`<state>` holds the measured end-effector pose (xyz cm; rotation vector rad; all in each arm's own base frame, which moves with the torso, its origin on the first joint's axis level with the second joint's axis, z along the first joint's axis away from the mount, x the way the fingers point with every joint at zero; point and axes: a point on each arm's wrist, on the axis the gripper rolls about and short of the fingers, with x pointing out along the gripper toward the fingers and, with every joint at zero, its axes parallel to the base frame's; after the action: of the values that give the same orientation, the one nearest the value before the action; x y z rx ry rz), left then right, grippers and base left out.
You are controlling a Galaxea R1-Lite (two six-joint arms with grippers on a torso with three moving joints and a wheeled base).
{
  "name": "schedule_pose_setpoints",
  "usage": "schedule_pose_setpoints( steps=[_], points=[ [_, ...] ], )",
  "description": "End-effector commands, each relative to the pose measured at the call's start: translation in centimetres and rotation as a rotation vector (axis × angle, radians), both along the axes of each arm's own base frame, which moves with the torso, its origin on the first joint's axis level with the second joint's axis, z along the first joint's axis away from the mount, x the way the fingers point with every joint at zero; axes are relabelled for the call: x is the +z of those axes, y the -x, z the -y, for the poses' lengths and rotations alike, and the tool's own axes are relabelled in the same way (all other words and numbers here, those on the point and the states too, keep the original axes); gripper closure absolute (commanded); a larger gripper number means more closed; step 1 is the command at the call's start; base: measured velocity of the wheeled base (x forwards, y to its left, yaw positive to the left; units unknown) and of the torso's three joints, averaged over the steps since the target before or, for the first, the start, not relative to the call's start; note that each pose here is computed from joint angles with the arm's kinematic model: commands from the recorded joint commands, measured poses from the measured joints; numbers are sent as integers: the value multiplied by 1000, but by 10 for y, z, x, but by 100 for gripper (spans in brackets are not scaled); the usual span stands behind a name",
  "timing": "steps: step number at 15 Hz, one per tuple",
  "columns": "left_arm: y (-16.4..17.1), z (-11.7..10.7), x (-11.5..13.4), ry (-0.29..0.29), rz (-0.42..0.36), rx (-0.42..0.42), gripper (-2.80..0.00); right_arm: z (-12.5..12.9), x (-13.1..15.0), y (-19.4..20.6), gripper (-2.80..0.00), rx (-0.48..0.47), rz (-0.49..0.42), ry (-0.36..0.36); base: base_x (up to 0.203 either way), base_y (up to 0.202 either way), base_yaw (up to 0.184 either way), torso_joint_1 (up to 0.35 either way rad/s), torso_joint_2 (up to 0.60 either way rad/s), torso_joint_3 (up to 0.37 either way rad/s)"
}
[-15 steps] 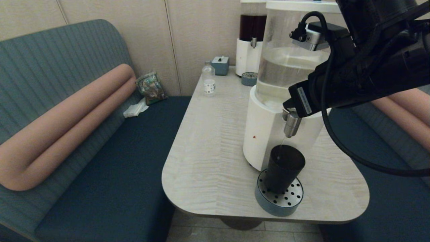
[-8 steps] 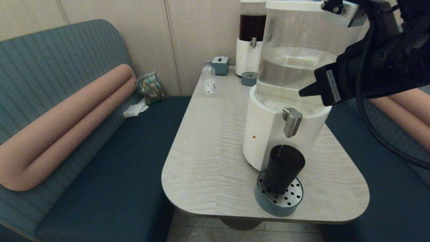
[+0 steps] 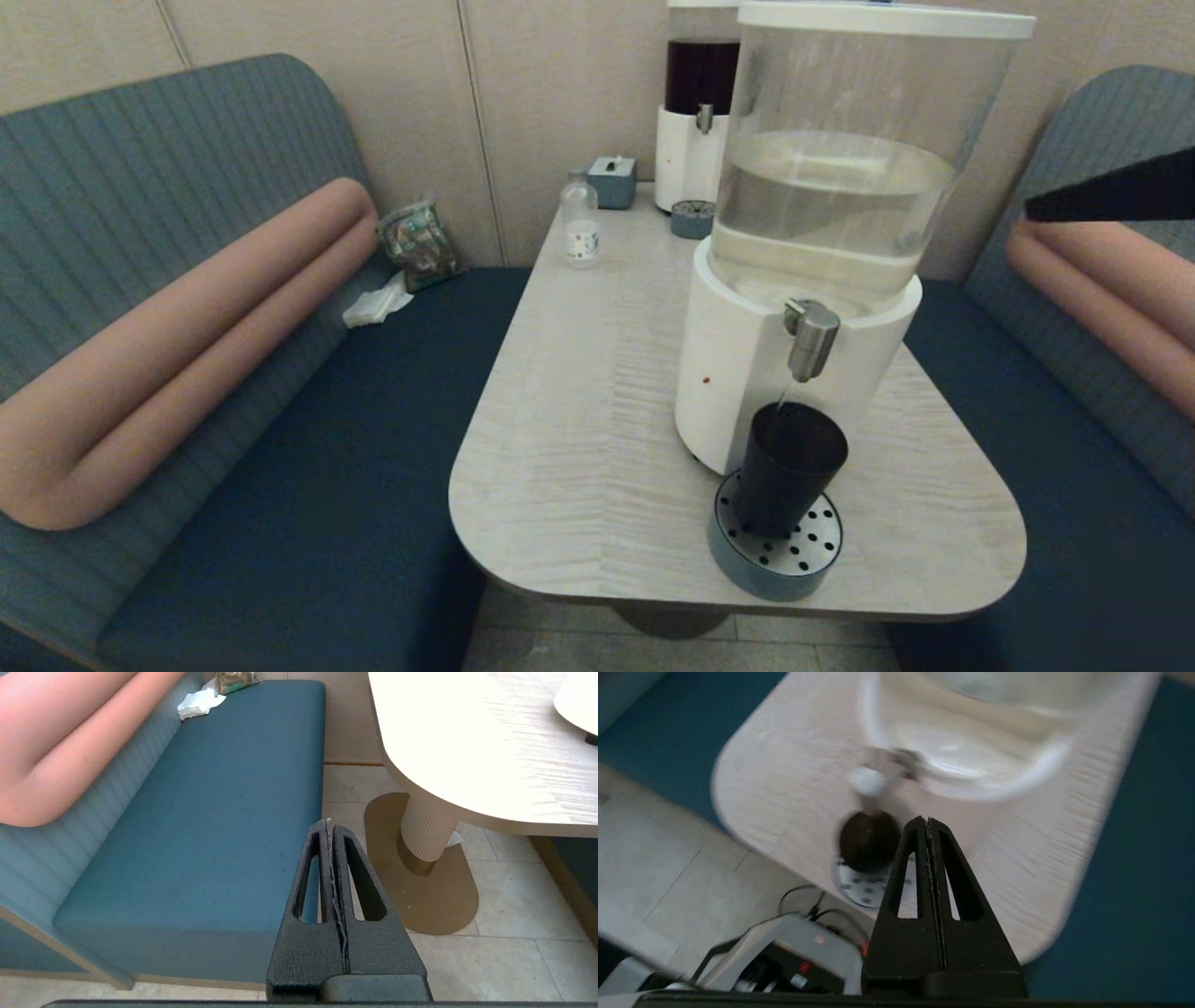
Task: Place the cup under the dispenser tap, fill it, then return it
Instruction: Turn off the faucet
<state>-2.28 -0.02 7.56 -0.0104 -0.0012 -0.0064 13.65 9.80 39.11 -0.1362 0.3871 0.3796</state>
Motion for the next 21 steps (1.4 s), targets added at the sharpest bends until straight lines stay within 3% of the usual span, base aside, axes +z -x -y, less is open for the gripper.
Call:
schedule_pose_setpoints(
  steps=[1, 5, 7, 13, 15, 17, 21],
  points=[
    [0, 0, 0, 0, -1, 0, 0, 30, 8, 33, 0, -40, 66, -38, 0, 0, 0, 0, 0, 0],
    [0, 0, 0, 0, -1, 0, 0, 83, 3, 83, 0, -245, 154, -66, 0, 0, 0, 0, 0, 0],
    [0, 0, 0, 0, -1, 0, 0, 98, -13, 125, 0, -259, 219, -95, 0, 0, 0, 0, 0, 0],
    [0, 0, 0, 0, -1, 0, 0, 103, -102, 232, 0, -229, 408, -97, 0, 0, 0, 0, 0, 0],
    [0, 0, 0, 0, -1, 0, 0, 103, -135, 241, 0, -221, 396, -62, 0, 0, 0, 0, 0, 0],
    [0, 0, 0, 0, 0, 0, 0, 101, -152, 234, 0, -237, 354, -50, 0, 0, 0, 0, 0, 0],
    [0, 0, 0, 2, -1, 0, 0, 99, -169, 241, 0, -309, 550, 11, 0, 0, 0, 0, 0, 0]
  ],
)
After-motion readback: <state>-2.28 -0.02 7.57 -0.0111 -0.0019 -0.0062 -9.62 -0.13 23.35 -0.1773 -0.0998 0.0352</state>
